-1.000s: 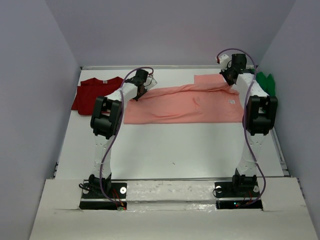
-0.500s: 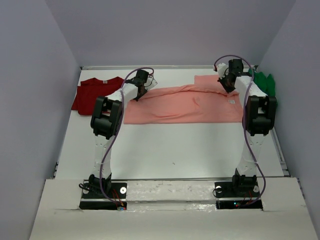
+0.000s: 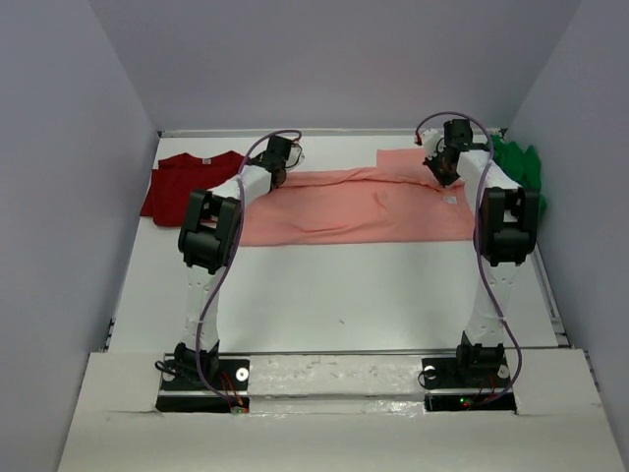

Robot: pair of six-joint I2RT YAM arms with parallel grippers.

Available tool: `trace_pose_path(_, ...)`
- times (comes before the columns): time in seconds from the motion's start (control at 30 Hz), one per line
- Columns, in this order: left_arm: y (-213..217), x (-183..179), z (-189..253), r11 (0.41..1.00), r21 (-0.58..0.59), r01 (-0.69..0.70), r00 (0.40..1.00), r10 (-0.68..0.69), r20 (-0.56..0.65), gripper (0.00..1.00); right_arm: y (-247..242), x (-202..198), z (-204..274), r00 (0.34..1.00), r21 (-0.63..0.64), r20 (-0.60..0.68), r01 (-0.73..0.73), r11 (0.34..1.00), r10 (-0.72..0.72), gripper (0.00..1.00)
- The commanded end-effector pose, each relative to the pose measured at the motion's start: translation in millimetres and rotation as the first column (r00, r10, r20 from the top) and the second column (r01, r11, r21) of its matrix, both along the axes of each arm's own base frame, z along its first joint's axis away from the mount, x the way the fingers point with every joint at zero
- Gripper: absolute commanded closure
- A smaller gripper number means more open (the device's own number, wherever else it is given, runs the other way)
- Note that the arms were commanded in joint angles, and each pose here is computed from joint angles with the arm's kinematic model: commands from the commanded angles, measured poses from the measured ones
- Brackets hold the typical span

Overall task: Fold and stack the t-shirts
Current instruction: Fold the tshirt

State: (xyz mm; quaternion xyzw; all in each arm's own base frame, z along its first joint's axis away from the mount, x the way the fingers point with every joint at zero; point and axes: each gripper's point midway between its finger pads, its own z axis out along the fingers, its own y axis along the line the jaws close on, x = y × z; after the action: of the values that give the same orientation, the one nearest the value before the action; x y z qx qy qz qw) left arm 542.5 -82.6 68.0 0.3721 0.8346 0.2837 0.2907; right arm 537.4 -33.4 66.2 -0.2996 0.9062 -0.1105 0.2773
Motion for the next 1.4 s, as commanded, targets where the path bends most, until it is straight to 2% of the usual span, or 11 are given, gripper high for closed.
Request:
trace_pose_path(0.0, 17, 6, 47, 0.996, 0.076, -0.039, 0.994, 0.031, 0.107, 1.0, -1, -1, 1, 1.0, -0.027, -0.011, 0.0, 1.0, 0.0, 1.0)
trace_pose_path(0.17, 23, 3, 48, 0.99, 0.131, -0.049, 0.991, 0.032, 0.128, 1.0, -11, 2, 4, 1.0, -0.08, -0.003, 0.023, 0.997, -0.023, 1.0)
trace_pose_path(0.43, 29, -2, 45, 0.98, 0.186, -0.063, 0.987, 0.034, 0.156, 1.0, -45, 42, 40, 0.971, -0.22, 0.197, 0.178, 0.959, -0.135, 1.0)
trace_pose_path(0.77, 37, 3, 57, 0.962, 0.258, -0.094, 0.974, 0.035, 0.224, 1.0, -50, 68, 63, 0.95, -0.23, 0.278, 0.207, 0.951, -0.14, 1.0)
trace_pose_path(1.03, 36, 7, 61, 0.961, 0.257, -0.101, 0.97, 0.037, 0.241, 1.0, -50, 81, 71, 0.941, -0.23, 0.313, 0.21, 0.95, -0.132, 1.0)
trace_pose_path(1.37, 36, 15, 60, 0.957, 0.265, -0.114, 0.964, 0.042, 0.264, 1.0, -47, 116, 87, 0.892, -0.215, 0.443, 0.207, 0.954, -0.093, 1.0)
